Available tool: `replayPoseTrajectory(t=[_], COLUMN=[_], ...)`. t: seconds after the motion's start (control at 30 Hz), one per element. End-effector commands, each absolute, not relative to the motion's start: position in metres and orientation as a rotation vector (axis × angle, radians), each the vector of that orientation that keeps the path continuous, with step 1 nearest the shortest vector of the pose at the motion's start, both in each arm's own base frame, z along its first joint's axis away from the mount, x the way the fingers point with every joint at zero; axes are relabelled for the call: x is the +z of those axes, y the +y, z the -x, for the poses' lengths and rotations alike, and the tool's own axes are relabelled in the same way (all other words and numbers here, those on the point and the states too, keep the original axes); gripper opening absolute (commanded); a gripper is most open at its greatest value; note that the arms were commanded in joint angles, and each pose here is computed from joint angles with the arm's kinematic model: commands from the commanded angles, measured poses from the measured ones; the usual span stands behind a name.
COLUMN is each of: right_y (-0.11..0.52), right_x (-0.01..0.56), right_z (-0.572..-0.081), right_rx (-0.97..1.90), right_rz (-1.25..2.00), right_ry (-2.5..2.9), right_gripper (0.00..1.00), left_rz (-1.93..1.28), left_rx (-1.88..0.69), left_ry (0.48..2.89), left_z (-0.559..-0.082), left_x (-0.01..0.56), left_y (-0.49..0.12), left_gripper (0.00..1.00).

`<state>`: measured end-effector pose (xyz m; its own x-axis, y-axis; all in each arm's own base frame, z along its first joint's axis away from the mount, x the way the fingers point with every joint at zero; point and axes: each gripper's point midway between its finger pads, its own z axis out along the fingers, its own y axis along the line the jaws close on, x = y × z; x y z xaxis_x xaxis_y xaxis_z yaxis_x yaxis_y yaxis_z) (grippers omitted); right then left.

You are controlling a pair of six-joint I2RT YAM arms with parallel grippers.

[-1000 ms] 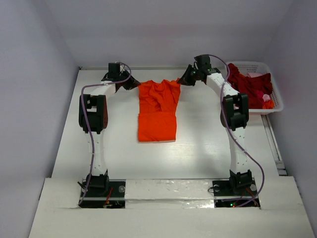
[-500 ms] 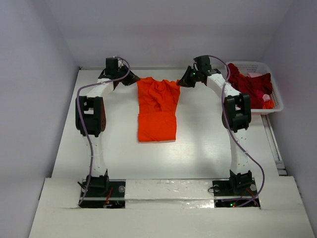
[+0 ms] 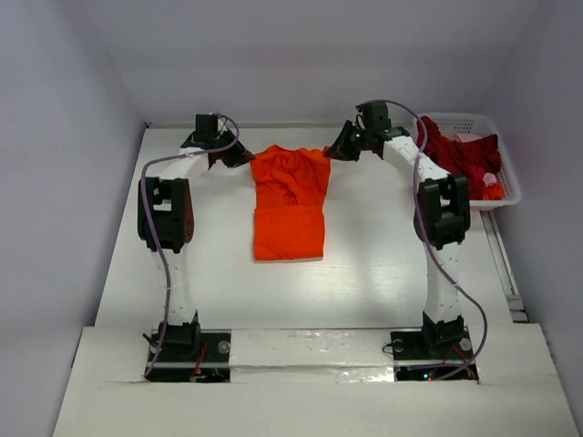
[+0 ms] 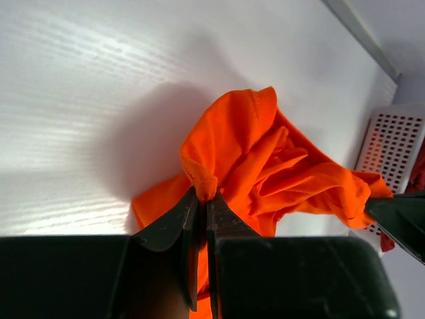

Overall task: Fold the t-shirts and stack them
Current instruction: Grab one side of the 2/3 rectangular tshirt with both arms

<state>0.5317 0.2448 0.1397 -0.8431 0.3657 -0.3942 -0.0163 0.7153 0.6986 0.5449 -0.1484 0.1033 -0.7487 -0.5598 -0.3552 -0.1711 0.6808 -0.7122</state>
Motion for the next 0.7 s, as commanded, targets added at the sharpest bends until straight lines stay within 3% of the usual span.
replayPoseTrajectory(t=[0.0,0.67], right_y=[0.251,0.256], right_x=[0.171,0.166], right_z=[-0.524,-0.481], right_rx=[1.019,1.029], right_rz=[-0.193,-0.172], right_ry=[2.335,2.379], right_gripper=[0.0,0.0], left_rz=[0.494,0.463], left_rx=[-0.901,-0.887], left_ry=[2.256,2.298], left_z=[-0.537,-0.497], left_x=[0.15,0.154], left_y=[-0.146,-0.158], left_gripper=[0.0,0.0])
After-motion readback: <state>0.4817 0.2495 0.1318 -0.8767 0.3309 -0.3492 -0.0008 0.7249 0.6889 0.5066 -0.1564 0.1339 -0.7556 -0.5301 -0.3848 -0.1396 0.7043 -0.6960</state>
